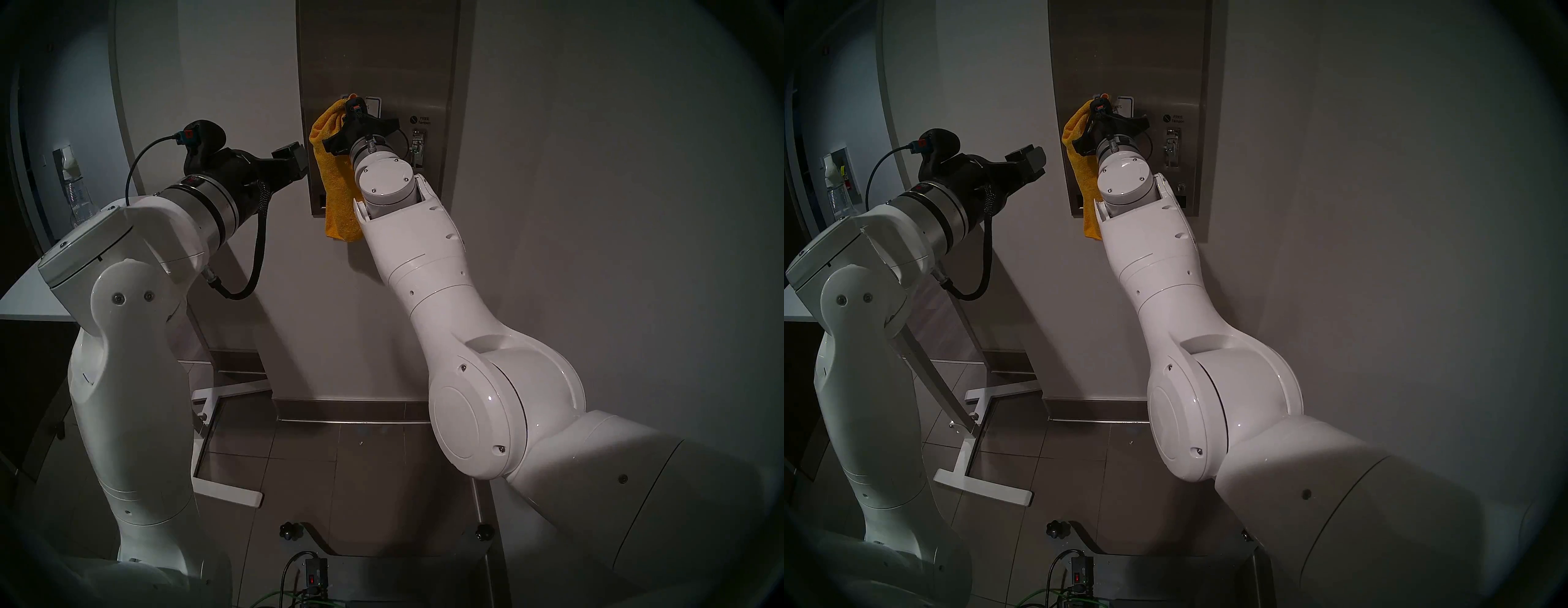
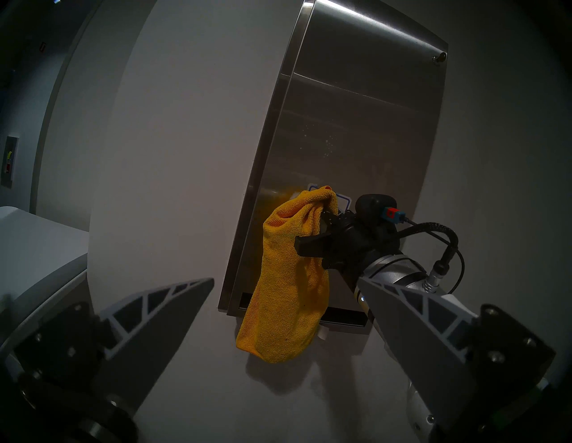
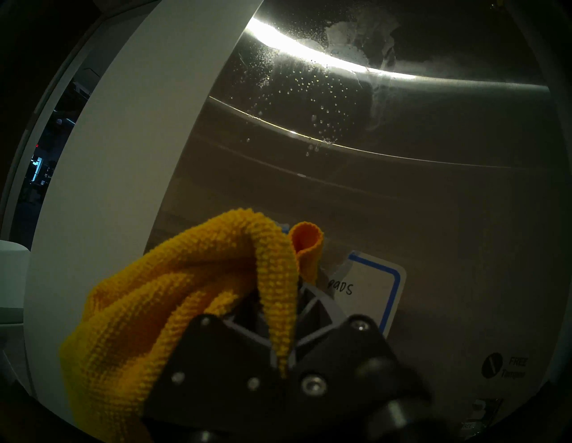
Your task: Pick up the cloth and wipe the surface
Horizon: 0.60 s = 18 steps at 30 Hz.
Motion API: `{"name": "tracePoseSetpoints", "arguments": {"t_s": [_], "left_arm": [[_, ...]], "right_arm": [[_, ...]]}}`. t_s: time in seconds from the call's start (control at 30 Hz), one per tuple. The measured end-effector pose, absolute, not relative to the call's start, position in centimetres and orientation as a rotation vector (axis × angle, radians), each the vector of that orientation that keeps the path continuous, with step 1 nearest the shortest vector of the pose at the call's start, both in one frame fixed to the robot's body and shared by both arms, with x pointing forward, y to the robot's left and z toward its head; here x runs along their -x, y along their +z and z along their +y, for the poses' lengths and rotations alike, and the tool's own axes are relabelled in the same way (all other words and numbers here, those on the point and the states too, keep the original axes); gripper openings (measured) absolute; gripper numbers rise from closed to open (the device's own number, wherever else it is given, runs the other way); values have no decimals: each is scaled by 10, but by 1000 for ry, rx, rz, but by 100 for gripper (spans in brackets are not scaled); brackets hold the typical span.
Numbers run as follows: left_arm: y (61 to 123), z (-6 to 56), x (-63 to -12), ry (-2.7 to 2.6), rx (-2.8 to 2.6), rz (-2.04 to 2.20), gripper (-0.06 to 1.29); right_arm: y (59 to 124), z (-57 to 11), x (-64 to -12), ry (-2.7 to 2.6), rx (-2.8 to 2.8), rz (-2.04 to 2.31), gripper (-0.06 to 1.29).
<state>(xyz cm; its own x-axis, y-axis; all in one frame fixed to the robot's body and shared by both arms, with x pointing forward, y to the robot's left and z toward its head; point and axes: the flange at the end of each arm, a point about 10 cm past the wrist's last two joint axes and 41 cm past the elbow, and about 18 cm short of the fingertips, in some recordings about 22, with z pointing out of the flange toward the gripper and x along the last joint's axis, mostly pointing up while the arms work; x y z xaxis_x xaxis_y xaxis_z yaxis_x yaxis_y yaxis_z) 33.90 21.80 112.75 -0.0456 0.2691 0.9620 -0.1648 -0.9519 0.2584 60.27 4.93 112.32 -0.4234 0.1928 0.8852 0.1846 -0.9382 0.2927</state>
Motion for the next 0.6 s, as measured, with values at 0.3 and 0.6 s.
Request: {"name": "tracePoseSetpoints", "arguments": {"t_s": [0.3,0.6], "left_arm": [[1126,218,-339,2067,-1940,113,126],[1125,218,-339,2061,-1944,115,126]], "right_arm": [[1127,50,-601,2589,-1695,536,-4],[1165,45,-594,2649,-1570,499,-4]]}}
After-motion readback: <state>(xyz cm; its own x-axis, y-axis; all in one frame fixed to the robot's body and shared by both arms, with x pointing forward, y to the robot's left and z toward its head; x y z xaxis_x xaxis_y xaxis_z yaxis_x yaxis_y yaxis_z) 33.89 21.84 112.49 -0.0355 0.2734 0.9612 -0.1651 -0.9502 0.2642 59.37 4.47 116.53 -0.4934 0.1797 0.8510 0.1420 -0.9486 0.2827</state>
